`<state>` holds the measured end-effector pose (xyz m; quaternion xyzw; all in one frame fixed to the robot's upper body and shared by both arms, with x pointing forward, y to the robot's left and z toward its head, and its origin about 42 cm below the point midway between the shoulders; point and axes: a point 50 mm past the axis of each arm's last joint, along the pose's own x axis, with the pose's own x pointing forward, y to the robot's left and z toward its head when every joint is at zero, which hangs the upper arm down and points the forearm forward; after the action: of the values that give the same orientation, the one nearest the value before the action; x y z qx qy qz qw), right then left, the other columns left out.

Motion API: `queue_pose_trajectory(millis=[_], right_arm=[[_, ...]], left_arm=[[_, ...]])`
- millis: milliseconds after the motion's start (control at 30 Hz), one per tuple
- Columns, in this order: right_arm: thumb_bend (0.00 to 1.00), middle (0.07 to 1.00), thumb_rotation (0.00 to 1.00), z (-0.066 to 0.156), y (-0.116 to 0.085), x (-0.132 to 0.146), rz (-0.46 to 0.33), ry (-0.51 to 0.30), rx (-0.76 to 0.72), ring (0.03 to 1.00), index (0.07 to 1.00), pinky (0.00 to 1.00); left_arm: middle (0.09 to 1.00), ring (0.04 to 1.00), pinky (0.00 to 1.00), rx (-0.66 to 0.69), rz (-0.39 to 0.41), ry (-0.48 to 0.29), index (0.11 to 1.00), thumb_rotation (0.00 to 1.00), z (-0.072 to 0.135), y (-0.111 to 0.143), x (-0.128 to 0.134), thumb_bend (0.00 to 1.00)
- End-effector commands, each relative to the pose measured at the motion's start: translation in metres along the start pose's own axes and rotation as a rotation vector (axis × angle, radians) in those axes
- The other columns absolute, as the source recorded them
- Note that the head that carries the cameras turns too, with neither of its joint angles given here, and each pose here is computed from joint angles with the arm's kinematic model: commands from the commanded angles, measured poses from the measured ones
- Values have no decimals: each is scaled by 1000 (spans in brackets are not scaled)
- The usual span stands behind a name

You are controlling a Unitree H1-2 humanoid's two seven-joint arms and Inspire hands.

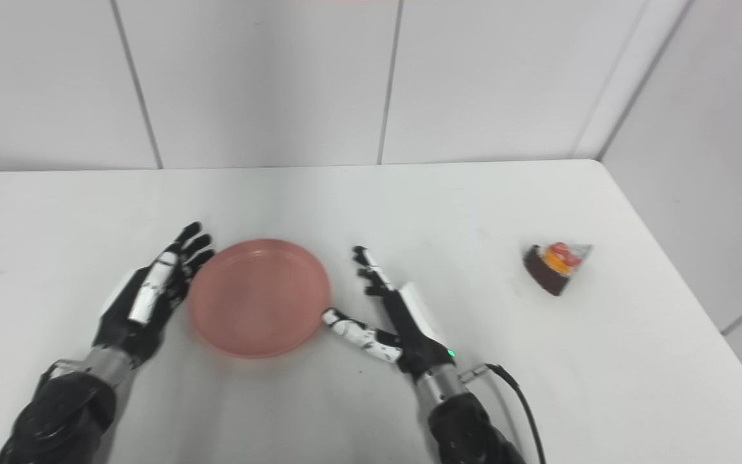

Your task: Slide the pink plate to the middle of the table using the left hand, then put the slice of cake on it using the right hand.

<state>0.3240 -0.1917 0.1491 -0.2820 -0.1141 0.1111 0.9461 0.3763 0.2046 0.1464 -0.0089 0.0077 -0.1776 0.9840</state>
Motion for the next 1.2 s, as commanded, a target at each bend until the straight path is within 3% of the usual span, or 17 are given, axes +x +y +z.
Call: queue_pose_trajectory(millis=[0, 133, 333, 367, 500, 667, 867, 1167], right_arm=[[732, 927, 658, 23, -18, 10, -60, -92, -10, 862, 956, 798], [872, 932, 617, 41, -42, 17, -84, -142, -26, 873, 961, 806], [891, 959, 627, 64, -85, 23, -50, -236, -108, 878, 998, 817], [941, 960, 584, 67, -94, 22, -49, -248, -118, 892, 998, 823], [993, 952, 571, 88, -135, 16, -91, -299, -203, 894, 992, 804], [1000, 947, 550, 108, -171, 15, -115, -314, -304, 880, 989, 822], [1000, 935, 480, 116, -224, 5, -163, -226, -405, 863, 970, 813], [1000, 948, 437, 101, -285, -13, -201, -79, -478, 881, 971, 807]], left_arm=[[930, 917, 886, -33, -32, 158, 914, 999, -39, -1, -15, 404], [940, 924, 889, -36, -43, 161, 928, 998, -41, 6, -15, 406], [940, 923, 887, -49, -47, 166, 929, 976, -45, 13, -15, 412], [940, 923, 888, -52, -47, 166, 927, 975, -46, 13, -15, 410], [942, 925, 889, -48, -58, 162, 927, 980, -49, 18, -16, 417], [937, 922, 884, -34, -54, 166, 920, 959, -52, 23, -17, 439], [934, 922, 888, -56, -63, 161, 916, 937, -55, 34, -18, 433], [926, 911, 868, -63, -62, 161, 912, 915, -58, 44, -20, 431]])
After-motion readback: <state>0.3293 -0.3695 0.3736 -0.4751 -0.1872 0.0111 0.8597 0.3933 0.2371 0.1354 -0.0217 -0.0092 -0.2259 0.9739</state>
